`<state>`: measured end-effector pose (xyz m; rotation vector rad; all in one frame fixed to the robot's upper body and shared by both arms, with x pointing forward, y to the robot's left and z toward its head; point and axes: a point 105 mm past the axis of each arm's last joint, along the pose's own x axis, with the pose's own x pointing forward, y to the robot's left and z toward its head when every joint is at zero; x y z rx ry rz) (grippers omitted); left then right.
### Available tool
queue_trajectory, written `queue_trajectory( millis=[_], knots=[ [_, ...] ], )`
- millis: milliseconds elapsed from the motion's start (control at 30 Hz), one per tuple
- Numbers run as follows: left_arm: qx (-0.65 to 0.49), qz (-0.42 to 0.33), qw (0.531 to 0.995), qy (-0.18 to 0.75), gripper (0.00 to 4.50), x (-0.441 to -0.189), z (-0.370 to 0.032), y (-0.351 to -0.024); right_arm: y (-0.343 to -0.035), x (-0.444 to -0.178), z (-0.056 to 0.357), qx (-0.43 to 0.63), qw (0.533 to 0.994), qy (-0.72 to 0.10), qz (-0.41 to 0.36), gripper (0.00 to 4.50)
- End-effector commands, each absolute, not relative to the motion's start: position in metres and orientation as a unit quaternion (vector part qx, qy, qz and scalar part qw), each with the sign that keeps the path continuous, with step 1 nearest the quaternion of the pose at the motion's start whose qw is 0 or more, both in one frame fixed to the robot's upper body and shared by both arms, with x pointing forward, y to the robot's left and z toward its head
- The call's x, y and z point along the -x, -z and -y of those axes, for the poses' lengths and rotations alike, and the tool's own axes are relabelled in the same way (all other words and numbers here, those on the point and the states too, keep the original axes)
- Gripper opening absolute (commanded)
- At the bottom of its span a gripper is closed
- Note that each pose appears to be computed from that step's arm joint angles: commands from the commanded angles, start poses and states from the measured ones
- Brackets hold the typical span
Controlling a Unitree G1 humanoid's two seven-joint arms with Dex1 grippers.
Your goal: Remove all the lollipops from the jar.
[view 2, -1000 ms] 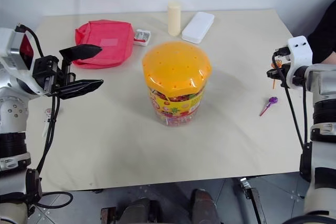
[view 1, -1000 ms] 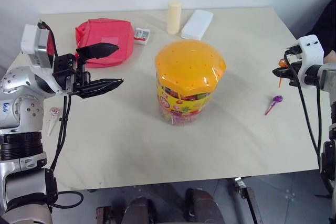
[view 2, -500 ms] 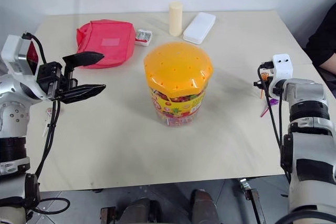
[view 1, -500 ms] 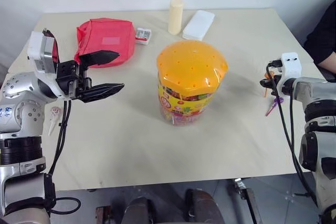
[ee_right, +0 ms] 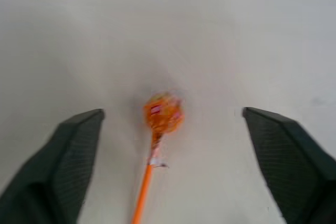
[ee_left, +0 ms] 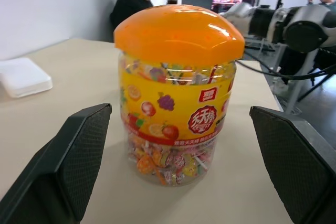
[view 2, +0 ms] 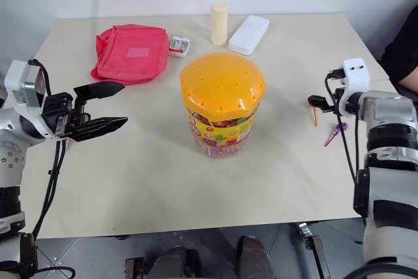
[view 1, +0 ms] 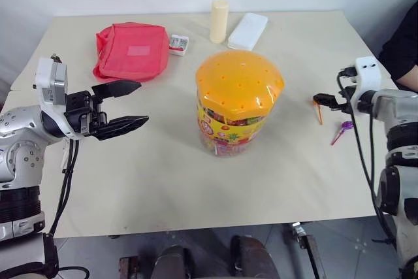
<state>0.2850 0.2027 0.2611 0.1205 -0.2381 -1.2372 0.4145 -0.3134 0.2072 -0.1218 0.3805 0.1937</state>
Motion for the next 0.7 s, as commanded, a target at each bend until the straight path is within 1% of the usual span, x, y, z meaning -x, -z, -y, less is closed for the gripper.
queue_trajectory(
  millis=[33,100,167,233,300,367,400,467,500,567,633,700],
  knots=[
    [-0.054,0.109,0.818,0.563,4.5,-0.285,-0.212,-0.262,-0.246,-0.393,0.311,0.072,0.978,-0.134,-0.143,4.44],
    [-0.05,0.101,0.823,0.557,4.5,-0.287,-0.216,-0.257,-0.251,-0.385,0.308,0.074,0.977,-0.145,-0.137,4.44],
    [-0.026,0.098,0.847,0.522,4.5,-0.295,-0.225,-0.245,-0.251,-0.36,0.283,0.084,0.961,-0.236,-0.116,4.44],
    [-0.007,0.086,0.858,0.506,4.5,-0.298,-0.23,-0.233,-0.244,-0.339,0.262,0.099,0.941,-0.304,-0.106,4.44],
    [0.007,0.072,0.861,0.503,4.5,-0.298,-0.23,-0.225,-0.238,-0.325,0.247,0.101,0.929,-0.346,-0.088,4.44],
    [0.018,0.065,0.868,0.491,4.5,-0.299,-0.23,-0.217,-0.231,-0.305,0.227,0.103,0.905,-0.409,-0.05,4.44],
    [0.017,0.059,0.87,0.489,4.5,-0.298,-0.229,-0.212,-0.221,-0.294,0.217,0.105,0.889,-0.443,-0.041,4.44],
    [0.03,0.057,0.862,0.503,4.5,-0.291,-0.226,-0.207,-0.197,-0.277,0.204,0.112,0.864,-0.489,-0.046,4.44],
    [0.041,0.06,0.86,0.505,4.5,-0.288,-0.226,-0.206,-0.182,-0.272,0.201,0.121,0.855,-0.501,-0.057,4.44],
    [0.042,0.064,0.871,0.485,4.5,-0.29,-0.228,-0.203,-0.152,-0.272,0.205,0.151,0.853,-0.492,-0.095,4.44],
    [0.044,0.063,0.879,0.471,4.5,-0.288,-0.229,-0.2,-0.136,-0.277,0.211,0.152,0.863,-0.47,-0.103,4.44],
    [0.049,0.056,0.883,0.464,4.5,-0.283,-0.229,-0.196,-0.128,-0.281,0.214,0.138,0.876,-0.452,-0.1,4.44]
  ],
)
